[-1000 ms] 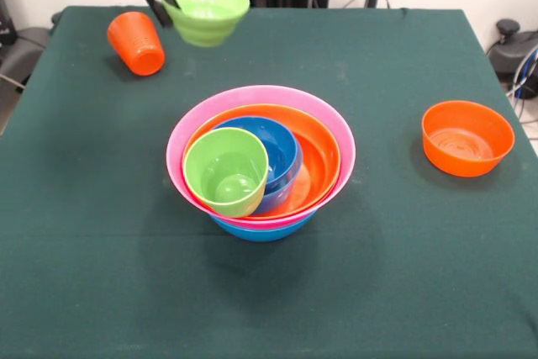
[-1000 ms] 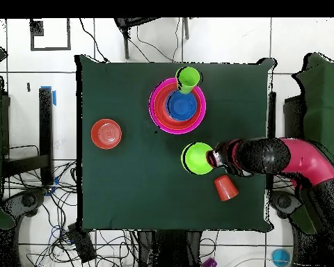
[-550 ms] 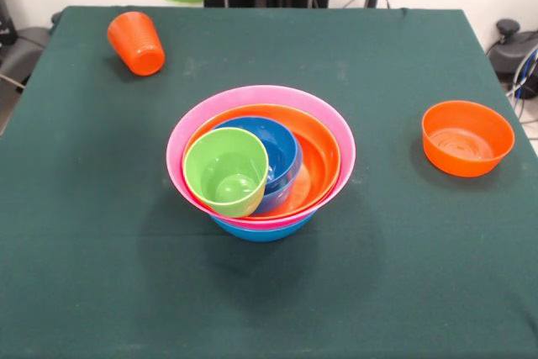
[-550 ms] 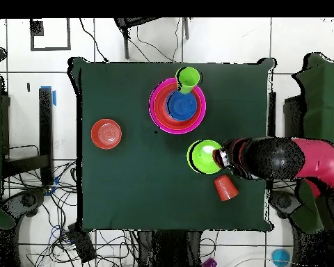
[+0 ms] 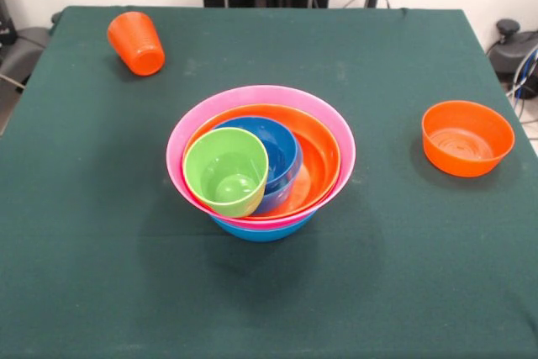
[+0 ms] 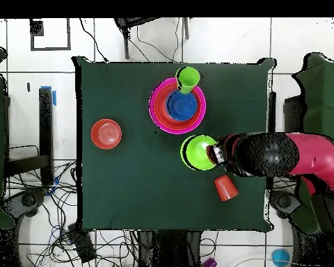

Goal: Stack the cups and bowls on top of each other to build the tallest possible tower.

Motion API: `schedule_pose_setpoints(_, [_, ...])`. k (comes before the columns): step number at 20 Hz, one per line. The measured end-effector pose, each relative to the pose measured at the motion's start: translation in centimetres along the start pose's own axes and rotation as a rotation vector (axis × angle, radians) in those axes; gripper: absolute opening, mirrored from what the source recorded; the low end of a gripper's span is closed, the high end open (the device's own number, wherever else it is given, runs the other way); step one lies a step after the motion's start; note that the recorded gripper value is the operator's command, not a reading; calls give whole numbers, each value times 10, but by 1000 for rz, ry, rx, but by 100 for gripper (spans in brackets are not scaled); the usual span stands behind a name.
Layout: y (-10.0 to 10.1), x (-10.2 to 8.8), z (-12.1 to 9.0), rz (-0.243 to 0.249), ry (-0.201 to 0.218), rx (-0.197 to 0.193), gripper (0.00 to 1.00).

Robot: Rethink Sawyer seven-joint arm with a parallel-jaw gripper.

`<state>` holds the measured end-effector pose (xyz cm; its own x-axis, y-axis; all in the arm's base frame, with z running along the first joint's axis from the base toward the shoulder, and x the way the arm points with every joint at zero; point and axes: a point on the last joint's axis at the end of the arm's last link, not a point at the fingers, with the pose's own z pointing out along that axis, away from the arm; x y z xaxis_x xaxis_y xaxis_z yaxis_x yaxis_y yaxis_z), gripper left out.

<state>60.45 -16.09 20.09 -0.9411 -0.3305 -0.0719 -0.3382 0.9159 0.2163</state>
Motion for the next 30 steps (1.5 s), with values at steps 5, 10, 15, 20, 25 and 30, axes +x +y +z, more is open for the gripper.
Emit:
schedule_pose_setpoints(5, [17,-15,2,-12,-56,-2,0])
schedule_pose_setpoints(10, [37,-29,12,-46,-115,9,0])
schedule_pose_setpoints(15, [57,-36,23,-77,-162,14,0])
schedule_pose_setpoints(20, [72,-38,31,-99,-181,13,0])
schedule_pose_setpoints(25, [82,-41,36,-115,-199,13,0])
schedule_pose_setpoints(30, [87,-44,38,-122,-205,16,0])
